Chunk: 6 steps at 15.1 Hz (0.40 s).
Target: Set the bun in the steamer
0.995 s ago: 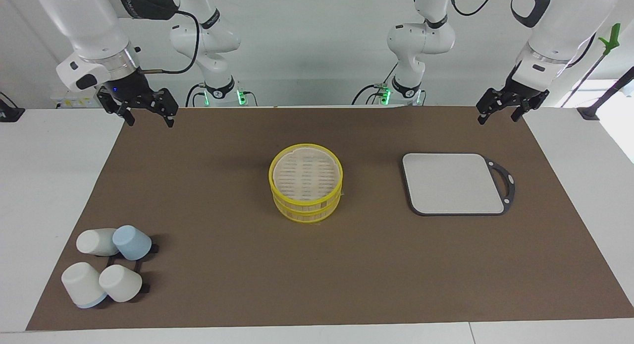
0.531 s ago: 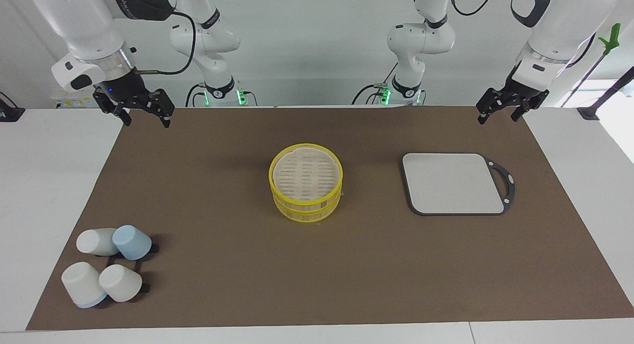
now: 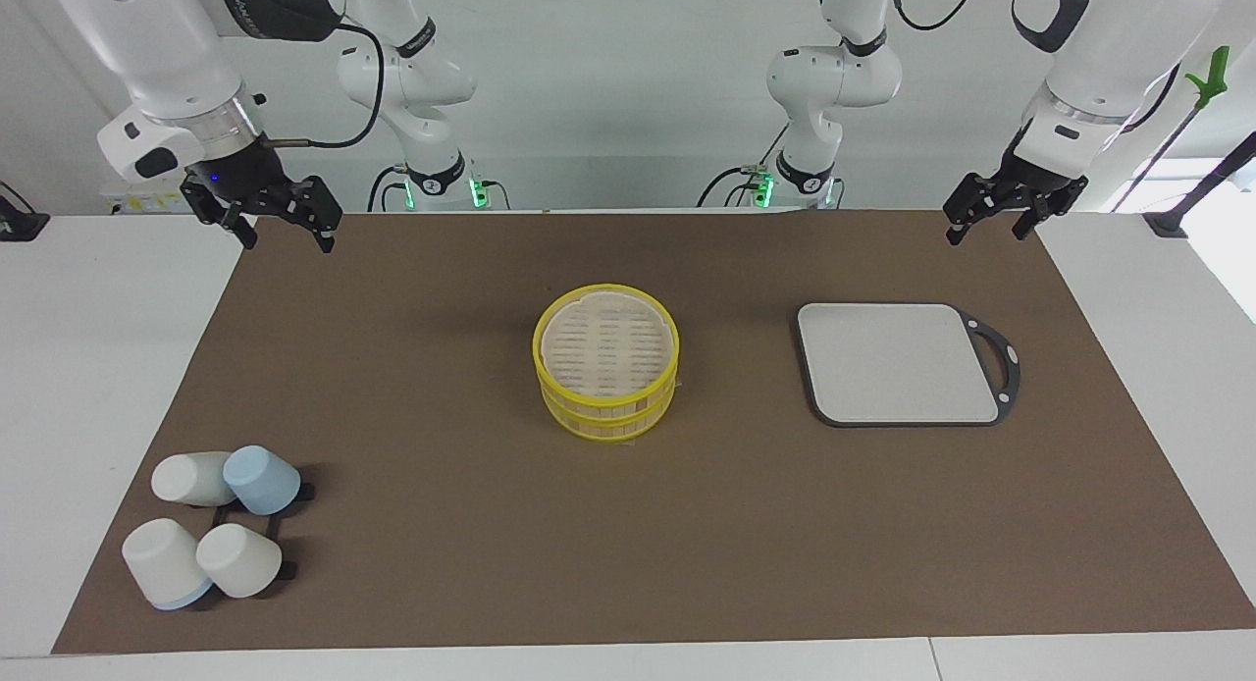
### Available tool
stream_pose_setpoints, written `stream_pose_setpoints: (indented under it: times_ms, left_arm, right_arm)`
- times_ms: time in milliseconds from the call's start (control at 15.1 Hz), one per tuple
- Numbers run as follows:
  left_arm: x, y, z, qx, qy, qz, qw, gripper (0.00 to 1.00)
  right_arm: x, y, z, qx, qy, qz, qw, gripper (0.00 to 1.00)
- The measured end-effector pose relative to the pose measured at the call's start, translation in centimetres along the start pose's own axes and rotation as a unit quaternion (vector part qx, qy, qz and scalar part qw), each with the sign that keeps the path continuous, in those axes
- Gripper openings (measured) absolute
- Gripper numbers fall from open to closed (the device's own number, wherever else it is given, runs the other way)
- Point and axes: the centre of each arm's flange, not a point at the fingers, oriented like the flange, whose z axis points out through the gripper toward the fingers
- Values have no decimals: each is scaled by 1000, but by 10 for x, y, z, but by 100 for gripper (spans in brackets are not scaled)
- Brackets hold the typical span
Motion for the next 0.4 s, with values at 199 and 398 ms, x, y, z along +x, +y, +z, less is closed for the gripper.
stream_pose_setpoints:
  times_ms: [199, 398]
  left_arm:
    - [2, 2, 3, 1, -20, 1, 1000, 100]
    - [3, 7, -13, 2, -15, 6, 1000, 100]
  right_arm:
    - [0, -8, 0, 0, 0, -14, 1000, 100]
    - [-1, -16, 0, 0, 0, -22, 1000, 100]
